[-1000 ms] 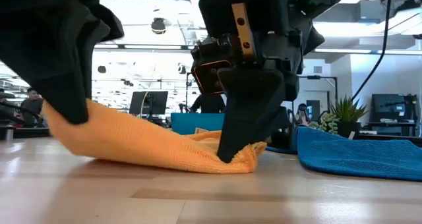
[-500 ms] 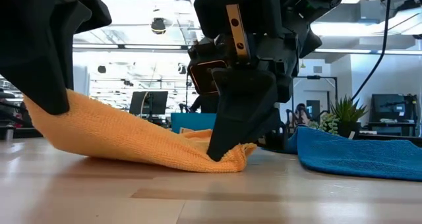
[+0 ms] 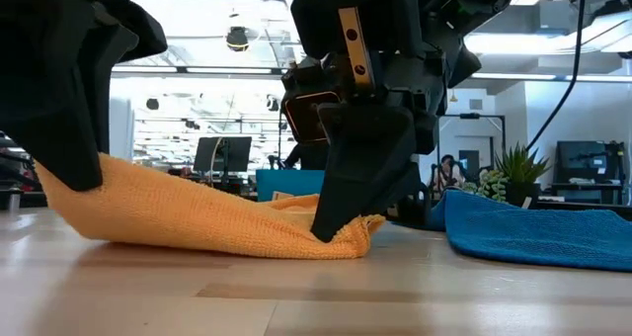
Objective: Roll microfiber towels into tight, uniform cylinder then place into a basket
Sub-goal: Roll the yellow microfiber cloth
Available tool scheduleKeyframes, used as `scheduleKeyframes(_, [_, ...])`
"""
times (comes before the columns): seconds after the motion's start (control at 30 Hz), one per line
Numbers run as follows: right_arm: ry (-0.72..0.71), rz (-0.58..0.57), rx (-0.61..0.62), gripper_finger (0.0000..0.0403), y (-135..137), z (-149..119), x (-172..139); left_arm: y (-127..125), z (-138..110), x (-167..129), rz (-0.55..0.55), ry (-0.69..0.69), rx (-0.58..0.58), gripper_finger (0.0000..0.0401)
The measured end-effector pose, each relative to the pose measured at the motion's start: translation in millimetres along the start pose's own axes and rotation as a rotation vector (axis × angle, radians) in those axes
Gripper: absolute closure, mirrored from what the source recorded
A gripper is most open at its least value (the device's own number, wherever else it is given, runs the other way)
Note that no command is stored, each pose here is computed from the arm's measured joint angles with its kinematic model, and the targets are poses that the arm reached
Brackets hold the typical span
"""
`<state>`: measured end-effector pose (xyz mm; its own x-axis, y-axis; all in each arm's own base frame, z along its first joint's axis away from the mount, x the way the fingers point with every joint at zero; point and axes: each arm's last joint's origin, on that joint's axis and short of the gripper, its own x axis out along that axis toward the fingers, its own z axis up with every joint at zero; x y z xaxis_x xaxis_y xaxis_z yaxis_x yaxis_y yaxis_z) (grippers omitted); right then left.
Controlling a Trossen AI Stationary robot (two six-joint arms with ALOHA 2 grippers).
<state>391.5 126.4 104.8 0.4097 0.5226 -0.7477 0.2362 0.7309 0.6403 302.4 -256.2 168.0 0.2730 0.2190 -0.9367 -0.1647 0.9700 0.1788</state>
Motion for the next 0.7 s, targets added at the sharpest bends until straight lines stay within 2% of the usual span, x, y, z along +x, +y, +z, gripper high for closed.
scheduleKeyframes(0.33, [0.002, 0.001, 0.001, 0.0395, 0.1, -0.1, -0.1, 0.9, 0.9, 0.5, 0.016, -0.019, -0.001, 0.0389])
scheduleKeyframes(0.5, [0.005, 0.003, 0.001, 0.0393, 0.3, -0.2, -0.4, -0.5, 2.8, 0.8, -0.001, -0.032, 0.056, 0.0389])
scheduleKeyframes(0.7, [0.007, 0.004, -0.004, 0.0393, 0.4, -0.3, -0.6, -2.3, 4.1, 0.7, -0.024, -0.04, 0.067, 0.0384])
